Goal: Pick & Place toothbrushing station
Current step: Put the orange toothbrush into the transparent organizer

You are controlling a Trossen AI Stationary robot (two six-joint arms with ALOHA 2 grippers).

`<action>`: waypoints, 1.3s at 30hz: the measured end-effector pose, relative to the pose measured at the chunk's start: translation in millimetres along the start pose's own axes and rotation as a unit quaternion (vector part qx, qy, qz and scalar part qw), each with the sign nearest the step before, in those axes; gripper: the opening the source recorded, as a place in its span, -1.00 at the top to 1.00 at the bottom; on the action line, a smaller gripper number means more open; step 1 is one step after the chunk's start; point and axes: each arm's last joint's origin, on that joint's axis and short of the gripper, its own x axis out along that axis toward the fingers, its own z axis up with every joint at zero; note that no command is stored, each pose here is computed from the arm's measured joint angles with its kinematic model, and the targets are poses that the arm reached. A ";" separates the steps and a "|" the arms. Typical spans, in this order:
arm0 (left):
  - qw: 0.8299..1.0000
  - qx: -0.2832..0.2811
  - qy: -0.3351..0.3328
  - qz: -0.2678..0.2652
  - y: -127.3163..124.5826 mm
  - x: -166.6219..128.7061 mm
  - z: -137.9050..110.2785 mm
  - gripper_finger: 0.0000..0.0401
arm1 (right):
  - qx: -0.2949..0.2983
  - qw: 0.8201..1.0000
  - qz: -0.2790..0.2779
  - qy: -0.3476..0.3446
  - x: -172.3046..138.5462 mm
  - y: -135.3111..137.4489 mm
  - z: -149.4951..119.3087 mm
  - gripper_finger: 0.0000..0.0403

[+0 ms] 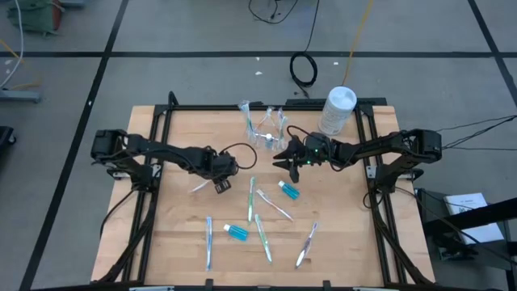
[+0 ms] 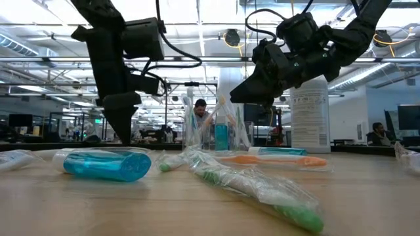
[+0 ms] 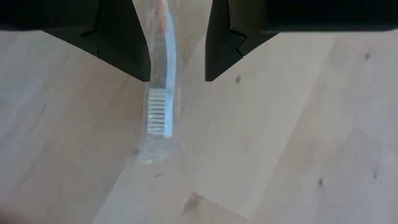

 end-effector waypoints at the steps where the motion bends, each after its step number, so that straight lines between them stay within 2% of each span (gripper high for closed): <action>1: 1.000 -0.010 0.004 -0.005 0.2 0.8 0.0 0.21 | -0.003 1.000 0.000 0.000 0.0 0.0 0.0 0.41; 5: 0.999 -0.025 0.035 -0.032 -1.9 9.5 -1.0 0.21 | -0.010 1.000 0.000 0.000 0.0 0.0 0.0 0.41; 11: 0.997 0.018 0.068 -0.028 -3.9 28.2 -1.9 0.21 | -0.012 1.000 0.000 0.000 0.0 0.0 0.2 0.41; 14: 0.996 0.054 0.062 -0.032 -4.0 30.1 -0.6 0.27 | -0.012 1.000 0.000 -0.001 0.0 0.1 0.4 0.41; 20: 0.996 0.070 0.033 -0.051 -3.9 22.2 2.5 0.66 | -0.012 1.000 0.000 -0.001 0.0 0.1 0.4 0.41; 24: 0.996 0.084 0.003 -0.042 -2.8 18.5 6.7 0.93 | -0.012 1.000 0.000 -0.001 0.0 0.1 0.4 0.41; 29: 0.988 0.128 -0.070 -0.057 -13.1 13.1 16.8 0.89 | -0.018 1.000 0.000 -0.001 0.0 0.1 0.4 0.41; 34: 0.964 0.180 -0.183 -0.064 -22.7 -1.8 32.6 0.95 | -0.023 1.000 0.000 0.003 0.0 -0.1 -0.4 0.41; 36: 0.954 0.179 -0.234 -0.058 -21.4 -11.8 40.7 0.97 | -0.024 1.000 -0.001 0.006 0.0 -0.2 -1.0 0.41; 39: 0.936 0.123 -0.328 -0.023 -12.7 -27.6 58.3 0.92 | -0.026 1.000 -0.002 0.010 0.0 -0.3 -1.7 0.41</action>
